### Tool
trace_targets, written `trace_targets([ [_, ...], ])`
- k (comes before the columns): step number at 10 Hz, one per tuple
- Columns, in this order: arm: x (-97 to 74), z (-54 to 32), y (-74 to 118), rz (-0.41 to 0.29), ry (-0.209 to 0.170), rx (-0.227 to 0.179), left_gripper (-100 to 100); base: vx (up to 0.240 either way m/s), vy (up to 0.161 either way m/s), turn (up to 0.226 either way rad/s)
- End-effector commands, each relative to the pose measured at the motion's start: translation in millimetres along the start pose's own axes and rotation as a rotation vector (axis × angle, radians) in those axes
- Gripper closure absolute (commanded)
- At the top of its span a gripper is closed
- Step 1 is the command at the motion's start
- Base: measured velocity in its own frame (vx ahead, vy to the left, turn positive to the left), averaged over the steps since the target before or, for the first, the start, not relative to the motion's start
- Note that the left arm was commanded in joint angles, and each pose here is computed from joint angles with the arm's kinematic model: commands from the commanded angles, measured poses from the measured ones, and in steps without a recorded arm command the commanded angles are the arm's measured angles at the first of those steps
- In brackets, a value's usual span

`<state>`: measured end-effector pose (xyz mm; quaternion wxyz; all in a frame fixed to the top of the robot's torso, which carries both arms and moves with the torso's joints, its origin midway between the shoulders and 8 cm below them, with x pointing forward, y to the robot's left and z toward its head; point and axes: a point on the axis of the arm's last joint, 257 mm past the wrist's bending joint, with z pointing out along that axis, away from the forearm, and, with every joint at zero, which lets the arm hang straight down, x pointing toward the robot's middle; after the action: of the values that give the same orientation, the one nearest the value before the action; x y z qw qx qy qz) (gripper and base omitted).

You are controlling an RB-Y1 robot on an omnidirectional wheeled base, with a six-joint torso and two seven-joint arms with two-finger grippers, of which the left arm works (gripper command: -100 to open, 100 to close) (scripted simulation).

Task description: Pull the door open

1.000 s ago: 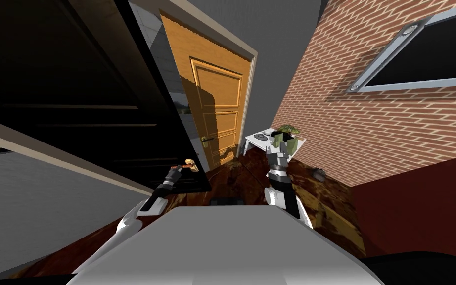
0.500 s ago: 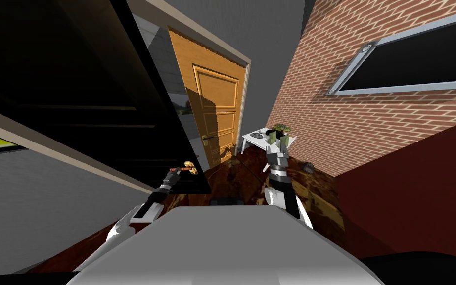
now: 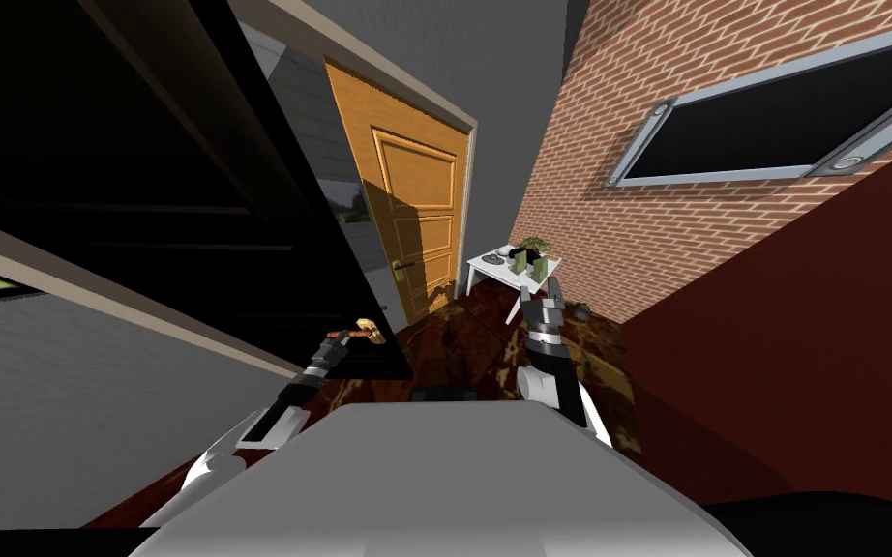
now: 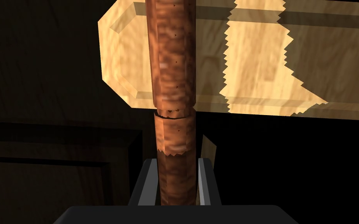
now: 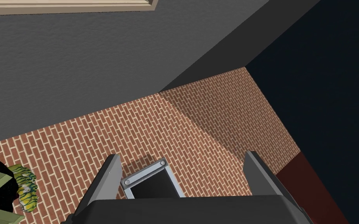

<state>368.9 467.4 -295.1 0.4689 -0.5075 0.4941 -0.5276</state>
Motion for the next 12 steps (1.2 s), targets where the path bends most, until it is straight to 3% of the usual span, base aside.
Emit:
trace_targets([
  [1, 6.5, -7.1, 3.2, -0.007, 0.026, -0.001, 100, -0.159, 0.067, -0.083],
  [4, 8.4, -16.7, 2.9, -0.010, 0.049, -0.001, 100, -0.149, 0.049, -0.113],
  [5, 0.1, -14.8, 1.5, -0.002, 0.032, -0.003, 100, -0.067, 0.024, -0.013],
  [6, 1.1, -20.9, 2.5, -0.003, 0.046, -0.005, 100, -0.169, 0.061, -0.172],
  [12, 6.9, -38.3, 2.8, -0.009, 0.098, -0.005, 100, -0.211, 0.085, -0.156],
])
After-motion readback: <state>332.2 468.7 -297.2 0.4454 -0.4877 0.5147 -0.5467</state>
